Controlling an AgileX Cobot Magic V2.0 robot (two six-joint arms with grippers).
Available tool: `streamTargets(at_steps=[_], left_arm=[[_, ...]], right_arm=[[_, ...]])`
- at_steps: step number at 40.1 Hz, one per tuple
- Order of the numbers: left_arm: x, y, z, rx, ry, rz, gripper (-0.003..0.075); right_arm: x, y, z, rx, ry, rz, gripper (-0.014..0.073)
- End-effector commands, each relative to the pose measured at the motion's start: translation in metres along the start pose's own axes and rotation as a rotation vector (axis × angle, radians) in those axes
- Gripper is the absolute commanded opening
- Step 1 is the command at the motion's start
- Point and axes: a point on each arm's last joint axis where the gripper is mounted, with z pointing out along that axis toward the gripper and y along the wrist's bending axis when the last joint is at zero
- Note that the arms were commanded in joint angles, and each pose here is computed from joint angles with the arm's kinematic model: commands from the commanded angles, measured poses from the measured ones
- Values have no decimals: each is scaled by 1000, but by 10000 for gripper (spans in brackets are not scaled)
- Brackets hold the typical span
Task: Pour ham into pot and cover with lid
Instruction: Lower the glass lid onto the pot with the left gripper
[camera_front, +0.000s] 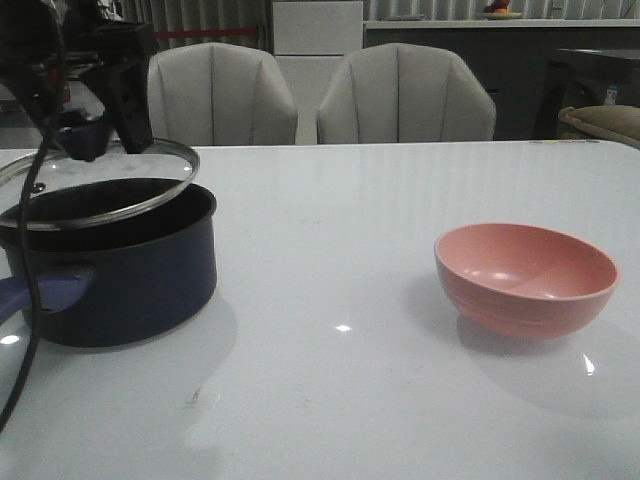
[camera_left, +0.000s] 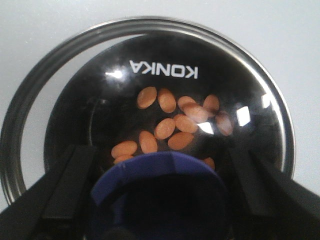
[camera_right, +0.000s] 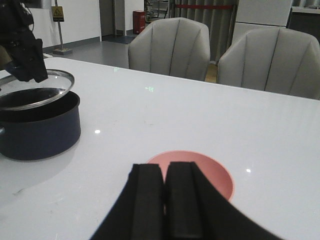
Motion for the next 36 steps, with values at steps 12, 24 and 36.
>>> streamTargets(at_steps=[12, 24, 36], left_arm=[[-12, -8, -19, 49, -102, -12, 334], [-11, -7, -9, 50, -43, -13, 334], [-12, -7, -3, 50, -33, -14, 366]], right_arm=[[-16, -2, -1, 30, -93, -4, 147], [-16, -2, -1, 30, -93, -4, 147], [-16, -2, -1, 30, -93, -4, 147]])
